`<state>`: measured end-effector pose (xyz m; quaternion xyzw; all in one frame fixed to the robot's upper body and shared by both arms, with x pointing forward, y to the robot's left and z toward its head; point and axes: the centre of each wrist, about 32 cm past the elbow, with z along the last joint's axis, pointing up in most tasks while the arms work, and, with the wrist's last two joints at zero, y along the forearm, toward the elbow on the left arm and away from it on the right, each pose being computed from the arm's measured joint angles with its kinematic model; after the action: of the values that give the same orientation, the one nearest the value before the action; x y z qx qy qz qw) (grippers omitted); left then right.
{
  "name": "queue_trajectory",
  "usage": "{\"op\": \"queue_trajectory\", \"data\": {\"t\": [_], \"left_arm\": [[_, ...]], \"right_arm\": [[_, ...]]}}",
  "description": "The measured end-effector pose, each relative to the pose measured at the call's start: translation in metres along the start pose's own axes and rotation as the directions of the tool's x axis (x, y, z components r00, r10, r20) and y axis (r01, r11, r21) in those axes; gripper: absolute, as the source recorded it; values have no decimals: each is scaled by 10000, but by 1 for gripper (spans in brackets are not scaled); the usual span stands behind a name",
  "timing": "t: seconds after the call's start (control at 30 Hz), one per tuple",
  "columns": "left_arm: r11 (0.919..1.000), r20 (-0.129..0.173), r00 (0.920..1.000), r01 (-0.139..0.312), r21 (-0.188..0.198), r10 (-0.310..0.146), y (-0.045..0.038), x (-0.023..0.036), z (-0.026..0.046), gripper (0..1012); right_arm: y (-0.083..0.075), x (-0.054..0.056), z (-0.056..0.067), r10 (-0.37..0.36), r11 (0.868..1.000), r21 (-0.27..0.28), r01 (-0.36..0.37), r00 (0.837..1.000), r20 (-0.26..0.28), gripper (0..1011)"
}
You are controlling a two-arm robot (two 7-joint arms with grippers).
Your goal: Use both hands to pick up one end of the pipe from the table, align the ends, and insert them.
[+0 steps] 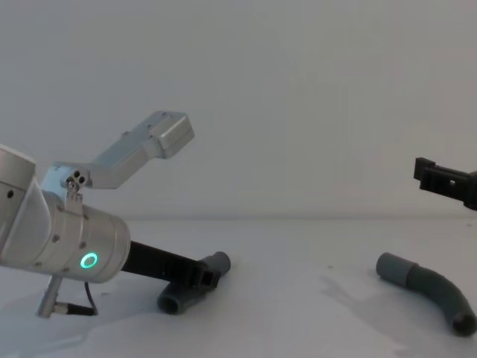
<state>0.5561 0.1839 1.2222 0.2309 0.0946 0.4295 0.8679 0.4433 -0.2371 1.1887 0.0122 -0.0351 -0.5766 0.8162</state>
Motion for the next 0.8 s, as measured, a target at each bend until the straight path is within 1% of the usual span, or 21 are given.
{"op": "queue_trajectory", "data": {"t": [0.6, 0.8], "left_arm": [[10000, -7, 10000, 2, 3, -2, 0, -1, -2, 341], [10000, -6, 10000, 3, 4, -3, 0, -1, -2, 342]], "right_arm": [[0, 0, 1, 0, 10000, -6, 0, 10000, -2, 1001], [-6, -4, 17, 30, 9998, -176, -30, 10000, -31, 1001]]}}
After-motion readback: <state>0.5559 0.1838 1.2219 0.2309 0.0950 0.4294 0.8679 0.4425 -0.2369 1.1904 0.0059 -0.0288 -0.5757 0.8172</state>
